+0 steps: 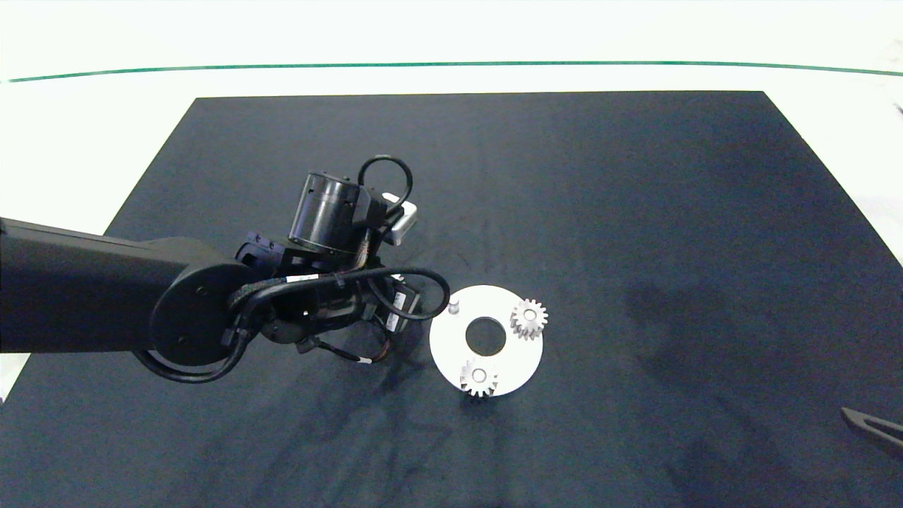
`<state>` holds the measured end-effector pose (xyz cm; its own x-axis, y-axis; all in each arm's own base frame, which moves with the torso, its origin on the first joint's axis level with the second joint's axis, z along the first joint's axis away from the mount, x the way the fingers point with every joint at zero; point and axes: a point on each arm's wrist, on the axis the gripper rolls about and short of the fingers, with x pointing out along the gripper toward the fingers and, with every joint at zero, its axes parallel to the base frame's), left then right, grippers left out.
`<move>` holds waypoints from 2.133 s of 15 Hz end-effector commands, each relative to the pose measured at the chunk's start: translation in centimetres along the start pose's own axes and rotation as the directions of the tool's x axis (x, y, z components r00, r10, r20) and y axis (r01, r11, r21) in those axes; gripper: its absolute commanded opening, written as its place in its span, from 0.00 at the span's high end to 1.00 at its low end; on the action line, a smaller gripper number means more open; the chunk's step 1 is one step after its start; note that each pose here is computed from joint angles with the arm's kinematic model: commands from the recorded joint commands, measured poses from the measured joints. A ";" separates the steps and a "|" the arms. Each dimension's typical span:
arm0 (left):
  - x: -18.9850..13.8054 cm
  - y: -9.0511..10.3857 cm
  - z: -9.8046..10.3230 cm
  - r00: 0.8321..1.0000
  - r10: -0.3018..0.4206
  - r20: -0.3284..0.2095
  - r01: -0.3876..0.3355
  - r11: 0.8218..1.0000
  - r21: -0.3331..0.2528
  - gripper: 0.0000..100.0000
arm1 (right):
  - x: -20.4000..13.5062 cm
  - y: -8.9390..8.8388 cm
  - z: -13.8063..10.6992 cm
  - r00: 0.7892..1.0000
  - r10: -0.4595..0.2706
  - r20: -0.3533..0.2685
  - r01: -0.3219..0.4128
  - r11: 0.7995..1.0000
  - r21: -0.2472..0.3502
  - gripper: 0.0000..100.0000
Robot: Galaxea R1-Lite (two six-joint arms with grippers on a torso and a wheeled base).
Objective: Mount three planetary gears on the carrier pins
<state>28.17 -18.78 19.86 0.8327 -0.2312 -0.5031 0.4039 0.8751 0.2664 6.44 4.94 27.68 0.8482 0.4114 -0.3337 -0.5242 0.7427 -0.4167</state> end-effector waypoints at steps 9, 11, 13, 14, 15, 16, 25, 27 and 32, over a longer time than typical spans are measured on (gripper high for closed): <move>0.0 -0.3 -0.1 1.000 -0.005 -0.002 0.005 1.000 -0.008 0.59 | 0.0 0.0 0.0 1.000 -0.002 -0.003 0.002 1.000 -0.002 0.00; 0.1 -0.5 -0.2 1.000 -0.009 -0.004 0.009 0.999 -0.034 0.64 | 0.0 0.0 0.0 1.000 -0.002 -0.003 0.002 1.000 -0.002 0.00; 0.1 -0.5 -0.2 1.000 -0.009 -0.004 0.009 0.999 -0.036 0.68 | 0.0 0.0 0.0 1.000 -0.001 -0.004 0.001 1.000 -0.003 0.00; 0.1 -0.4 -0.2 1.000 -0.008 -0.003 0.008 0.999 -0.038 0.70 | 0.0 0.0 0.0 1.000 -0.002 -0.002 0.002 1.000 -0.002 0.00; -0.1 -0.4 -0.1 1.000 -0.007 0.000 0.007 0.999 -0.038 0.71 | 0.0 0.0 0.0 1.000 -0.002 -0.003 0.002 1.000 -0.002 0.00; -0.3 -0.3 0.0 1.000 -0.006 0.007 0.007 0.999 -0.038 0.74 | 0.0 0.0 0.0 1.000 -0.002 -0.003 0.002 1.000 -0.002 0.00; -4.0 -2.7 1.7 0.990 -0.091 0.104 0.087 0.995 0.046 0.87 | -0.4 -0.1 -0.1 1.000 -0.007 0.014 0.007 1.000 0.002 0.00; -4.2 -3.5 2.2 0.987 -0.113 0.117 0.103 0.990 0.094 0.87 | -0.5 -0.1 -0.1 1.000 -0.007 0.016 0.007 1.000 0.003 0.00; -3.7 -4.8 3.4 0.987 -0.142 0.077 0.132 0.983 0.124 0.87 | -0.5 -0.1 -0.1 1.000 -0.009 0.016 0.009 1.000 0.002 0.00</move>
<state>24.04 -22.70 23.39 0.7960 -0.3795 -0.4716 0.5484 0.7820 0.2962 6.08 4.60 27.87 0.8539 0.4142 -0.3151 -0.5165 0.7488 -0.4155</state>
